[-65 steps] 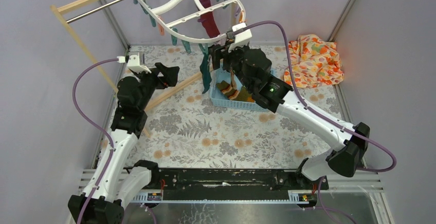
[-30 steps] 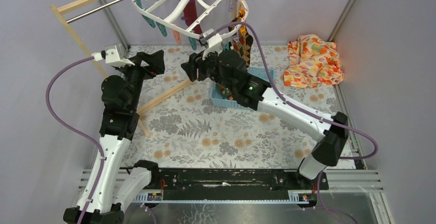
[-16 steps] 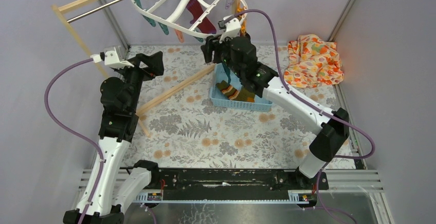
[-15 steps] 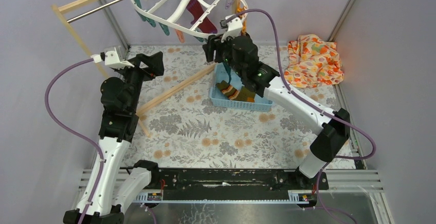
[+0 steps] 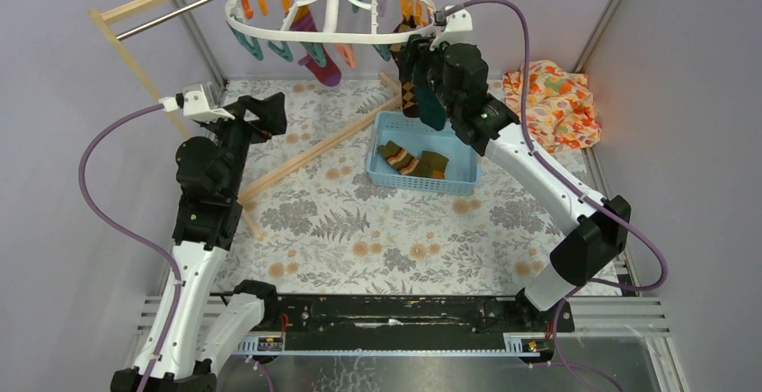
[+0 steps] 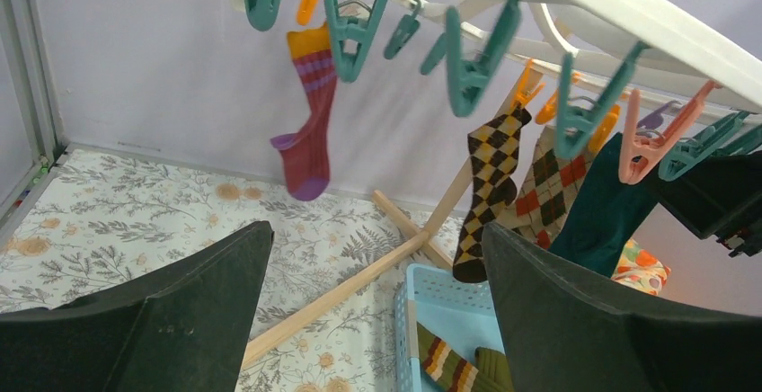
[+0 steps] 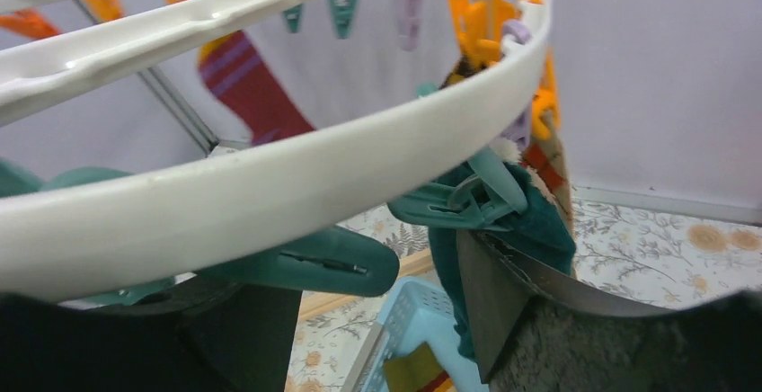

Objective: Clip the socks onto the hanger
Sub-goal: Rotate the hanger at the clothesline, then open the clamp at the hanger.

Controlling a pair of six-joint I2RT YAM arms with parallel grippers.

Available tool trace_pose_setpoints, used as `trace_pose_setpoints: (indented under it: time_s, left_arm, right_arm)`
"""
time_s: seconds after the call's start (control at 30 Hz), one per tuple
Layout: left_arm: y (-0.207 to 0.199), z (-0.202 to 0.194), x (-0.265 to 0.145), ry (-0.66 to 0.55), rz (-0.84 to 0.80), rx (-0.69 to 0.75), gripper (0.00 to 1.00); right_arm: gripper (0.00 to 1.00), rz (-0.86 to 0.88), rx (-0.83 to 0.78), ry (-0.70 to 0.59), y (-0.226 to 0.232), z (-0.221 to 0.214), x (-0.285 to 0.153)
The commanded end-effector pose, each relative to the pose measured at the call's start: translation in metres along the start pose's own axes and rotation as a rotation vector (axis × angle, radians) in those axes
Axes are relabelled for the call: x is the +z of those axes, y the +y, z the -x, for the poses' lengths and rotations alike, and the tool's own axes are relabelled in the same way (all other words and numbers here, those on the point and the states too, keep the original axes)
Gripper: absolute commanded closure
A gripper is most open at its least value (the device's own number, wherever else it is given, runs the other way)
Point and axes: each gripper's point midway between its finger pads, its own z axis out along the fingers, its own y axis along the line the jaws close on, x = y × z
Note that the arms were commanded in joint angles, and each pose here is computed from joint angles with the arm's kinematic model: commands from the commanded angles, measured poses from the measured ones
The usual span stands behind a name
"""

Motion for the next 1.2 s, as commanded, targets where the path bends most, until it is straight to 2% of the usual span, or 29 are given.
trace_pose_setpoints:
  time_s: [0.0, 0.37, 0.5, 0.77, 0.93, 1.17]
  left_arm:
    - [0.001, 0.001, -0.002, -0.005, 0.0, 0.015, 0.06]
    - [-0.009, -0.011, 0.019, -0.021, -0.076, -0.014, 0.06]
    - [-0.011, -0.019, 0.03, -0.018, -0.109, -0.018, 0.06]
    - [-0.021, -0.014, 0.051, -0.108, -0.253, -0.048, 0.06]
    - [-0.034, -0.01, 0.046, -0.162, -0.398, -0.032, 0.05]
    - [-0.042, -0.007, 0.035, -0.169, -0.467, -0.009, 0.06]
  right_arm:
    - [0.32, 0.032, 0.027, -0.036, 0.001, 0.019, -0.01]
    - [0.31, 0.424, 0.089, 0.0, 0.061, 0.01, -0.058]
    - [0.31, 0.468, 0.117, -0.001, 0.068, 0.006, -0.069]
    - [0.32, 0.533, 0.154, -0.013, 0.081, 0.01, -0.076]
    - [0.32, 0.6, 0.156, -0.011, 0.102, 0.01, -0.086]
    - [0.32, 0.632, 0.154, -0.019, 0.114, 0.013, -0.093]
